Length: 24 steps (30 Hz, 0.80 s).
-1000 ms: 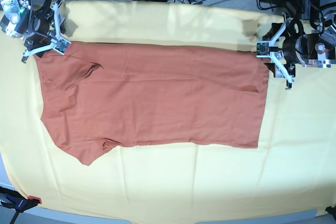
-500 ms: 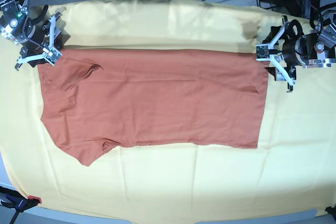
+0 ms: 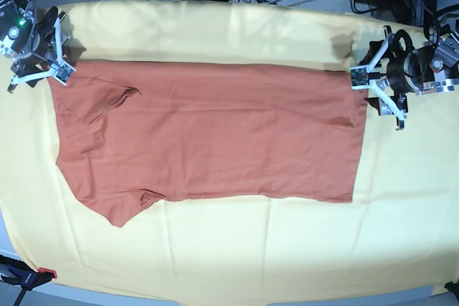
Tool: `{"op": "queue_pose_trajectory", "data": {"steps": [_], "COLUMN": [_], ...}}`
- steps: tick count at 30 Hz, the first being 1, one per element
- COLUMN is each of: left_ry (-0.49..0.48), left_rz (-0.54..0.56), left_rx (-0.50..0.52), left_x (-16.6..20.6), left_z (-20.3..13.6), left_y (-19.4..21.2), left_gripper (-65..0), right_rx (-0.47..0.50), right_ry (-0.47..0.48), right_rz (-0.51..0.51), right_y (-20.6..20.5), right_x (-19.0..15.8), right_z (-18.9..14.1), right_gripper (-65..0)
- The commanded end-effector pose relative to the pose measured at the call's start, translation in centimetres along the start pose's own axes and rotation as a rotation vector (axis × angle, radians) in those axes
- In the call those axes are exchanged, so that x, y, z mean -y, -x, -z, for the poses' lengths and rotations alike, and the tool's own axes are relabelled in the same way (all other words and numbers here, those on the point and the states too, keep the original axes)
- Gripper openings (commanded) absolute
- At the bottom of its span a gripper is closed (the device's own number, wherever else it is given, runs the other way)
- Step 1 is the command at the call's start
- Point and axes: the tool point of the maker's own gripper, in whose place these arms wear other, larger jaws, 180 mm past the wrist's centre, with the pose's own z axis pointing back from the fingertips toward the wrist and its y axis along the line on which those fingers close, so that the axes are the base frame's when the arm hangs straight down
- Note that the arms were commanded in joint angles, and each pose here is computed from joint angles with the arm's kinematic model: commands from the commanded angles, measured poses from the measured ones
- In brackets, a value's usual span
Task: Fold the T-shirt properly
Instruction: 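Pull the collar edge taut and drag the shirt further toward the robot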
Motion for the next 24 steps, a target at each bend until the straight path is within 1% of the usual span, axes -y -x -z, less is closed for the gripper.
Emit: {"op": "queue_pose_trajectory", "data": {"steps": [1,7,11,12,15,16,17,19,20,21,24], "left_ry": [-0.032,-0.032,-0.033,-0.034,-0.045,-0.05,-0.051,-0.05,-0.048,-0.043,-0.028], "left_rz": [0.012,0.012,0.012,0.013,0.011,0.005,0.005,0.005,0.008,0.014,0.036], "left_rx": [-0.011,-0.01,-0.011,-0.012,-0.015,-0.009,-0.005,-0.003,-0.004,-0.009,-0.021], "left_x": [-1.1,-1.1,-1.1,-1.1,-1.3,-1.4,-1.4,-1.4,-1.4,-1.3,-1.1], "left_z": [-0.8,-0.8,-0.8,-0.8,-0.8,-0.8,-0.8,-0.8,-0.8,-0.8,-0.7], "left_y": [0.3,0.3,0.3,0.4,0.4,0.3,0.2,0.2,0.3,0.4,0.7], "left_gripper": [-26.8,-26.8,-26.8,-26.8,-26.8,-26.8,-26.8,-26.8,-26.8,-26.8,-26.8], "right_rx": [0.017,0.092,0.093,0.088,0.067,0.062,0.059,0.059,0.059,0.059,0.059], "right_ry": [0.042,0.04,0.037,0.04,0.05,0.05,0.049,0.049,0.048,0.048,0.049], "right_rz": [-0.019,-0.021,-0.013,-0.003,0.017,0.017,0.017,0.017,0.017,0.018,0.018], "right_y": [-0.5,-1.8,-1.6,-1.3,-0.8,-0.7,-0.6,-0.6,-0.6,-0.6,-0.6], "right_x": [1.4,1.3,1.3,1.4,1.6,1.6,1.6,1.6,1.6,1.6,1.6], "right_z": [-0.6,-0.7,-0.4,-0.2,0.0,0.0,0.0,0.0,0.0,0.0,0.0], "right_gripper": [-33.5,-33.6,-34.5,-38.4,-57.5,-62.6,-65.0,-64.9,-62.9,-59.1,-44.0]}}
